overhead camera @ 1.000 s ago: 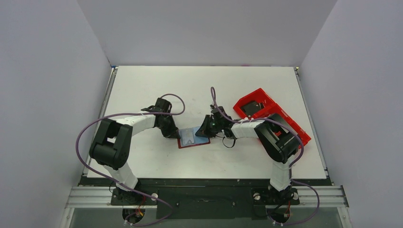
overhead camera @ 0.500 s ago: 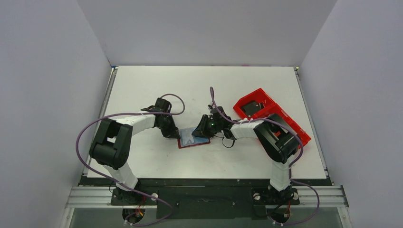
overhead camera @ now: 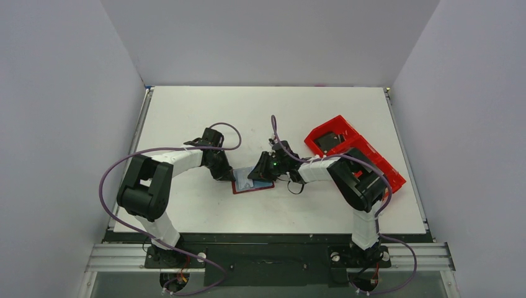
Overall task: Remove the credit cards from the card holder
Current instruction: Remove the credit card from the card holder.
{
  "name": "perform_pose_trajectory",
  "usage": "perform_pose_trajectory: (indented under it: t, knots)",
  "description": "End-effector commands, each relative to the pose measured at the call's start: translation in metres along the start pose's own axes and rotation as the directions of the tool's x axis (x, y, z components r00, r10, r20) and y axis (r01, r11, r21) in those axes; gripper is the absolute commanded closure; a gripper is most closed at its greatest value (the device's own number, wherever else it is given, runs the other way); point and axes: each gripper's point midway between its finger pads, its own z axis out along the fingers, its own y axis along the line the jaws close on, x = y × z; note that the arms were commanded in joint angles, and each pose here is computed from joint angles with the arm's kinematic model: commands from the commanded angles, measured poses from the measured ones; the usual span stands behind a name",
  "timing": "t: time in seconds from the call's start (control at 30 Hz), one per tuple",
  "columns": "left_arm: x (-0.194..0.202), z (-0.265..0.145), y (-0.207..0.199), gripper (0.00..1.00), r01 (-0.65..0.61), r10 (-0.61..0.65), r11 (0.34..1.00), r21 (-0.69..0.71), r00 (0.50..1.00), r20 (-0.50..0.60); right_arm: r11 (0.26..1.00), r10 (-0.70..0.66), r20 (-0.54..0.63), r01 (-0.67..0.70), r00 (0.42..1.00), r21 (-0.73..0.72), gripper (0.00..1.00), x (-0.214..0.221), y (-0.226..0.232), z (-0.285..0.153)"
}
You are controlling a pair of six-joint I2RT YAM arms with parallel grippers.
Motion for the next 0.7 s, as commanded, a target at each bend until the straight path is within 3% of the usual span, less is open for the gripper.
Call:
perform_pose_trajectory:
  t: [0.0, 0.2, 0.67]
  knots:
    - [0.009, 0.023, 0.051, 1.0, -0.009, 0.007, 0.981, -0.195, 1.0, -0.008, 0.999, -0.011, -0.003, 0.011, 1.0, -0.031, 0.84, 0.001, 0.006, 0.009]
    - [0.009, 0.023, 0.052, 1.0, -0.006, 0.005, 0.98, -0.199, 1.0, -0.007, 1.0, -0.013, -0.002, 0.013, 1.0, -0.02, 1.0, 0.001, 0.003, 0.008]
    - [0.012, 0.024, 0.06, 1.0, 0.002, -0.004, 0.974, -0.228, 1.0, -0.01, 0.999, -0.014, 0.061, 0.011, 0.998, 0.053, 1.0, -0.017, -0.016, -0.014]
